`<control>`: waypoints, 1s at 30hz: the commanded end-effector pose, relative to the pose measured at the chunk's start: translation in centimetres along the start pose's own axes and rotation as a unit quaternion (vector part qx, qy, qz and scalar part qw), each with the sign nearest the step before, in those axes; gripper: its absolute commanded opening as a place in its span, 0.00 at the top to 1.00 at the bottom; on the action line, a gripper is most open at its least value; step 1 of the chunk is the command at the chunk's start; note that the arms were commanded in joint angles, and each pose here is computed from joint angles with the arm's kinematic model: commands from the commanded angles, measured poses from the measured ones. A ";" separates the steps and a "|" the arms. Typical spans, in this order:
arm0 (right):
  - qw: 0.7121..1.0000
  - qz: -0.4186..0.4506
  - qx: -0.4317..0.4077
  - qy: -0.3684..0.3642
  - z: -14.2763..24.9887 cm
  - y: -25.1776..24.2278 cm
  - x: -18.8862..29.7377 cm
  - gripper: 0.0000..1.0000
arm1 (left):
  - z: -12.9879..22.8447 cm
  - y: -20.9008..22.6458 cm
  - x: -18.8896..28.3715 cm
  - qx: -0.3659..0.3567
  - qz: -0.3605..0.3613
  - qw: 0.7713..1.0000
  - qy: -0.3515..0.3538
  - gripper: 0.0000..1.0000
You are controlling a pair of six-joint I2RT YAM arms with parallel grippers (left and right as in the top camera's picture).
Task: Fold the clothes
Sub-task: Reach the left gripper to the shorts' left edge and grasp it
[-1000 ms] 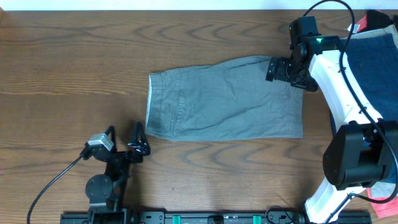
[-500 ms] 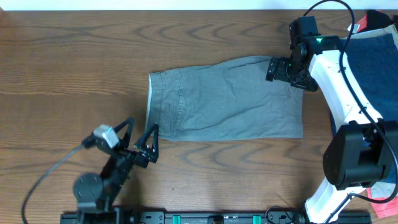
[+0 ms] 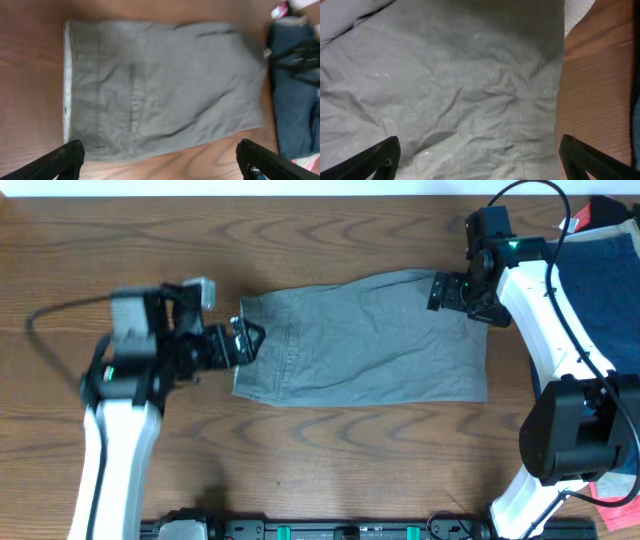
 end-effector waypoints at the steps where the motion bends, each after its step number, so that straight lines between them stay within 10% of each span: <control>1: 1.000 0.004 0.003 -0.005 -0.2 -0.2 0.2 0.01 | -0.3 1.8 -3.5 0.001 -0.006 0.999 0.047 0.02; 14: 1.000 0.004 0.003 -0.005 -0.2 -0.2 0.2 0.01 | -1.9 8.3 -14.1 0.020 -0.031 0.997 0.071 0.02; 30: 1.000 0.004 0.003 -0.005 -0.2 -0.2 0.2 0.01 | 0.8 10.3 -15.8 0.023 -0.052 0.990 0.129 0.02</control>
Point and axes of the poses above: each gripper's point midway between its finger pads, its own x axis back along the fingers, its own y axis along the line the jaws close on, z = x × y, the point moved 6 cm from there along x, back along the fingers, and after that the axes turned 4 degrees about x, right-handed, at the moved point
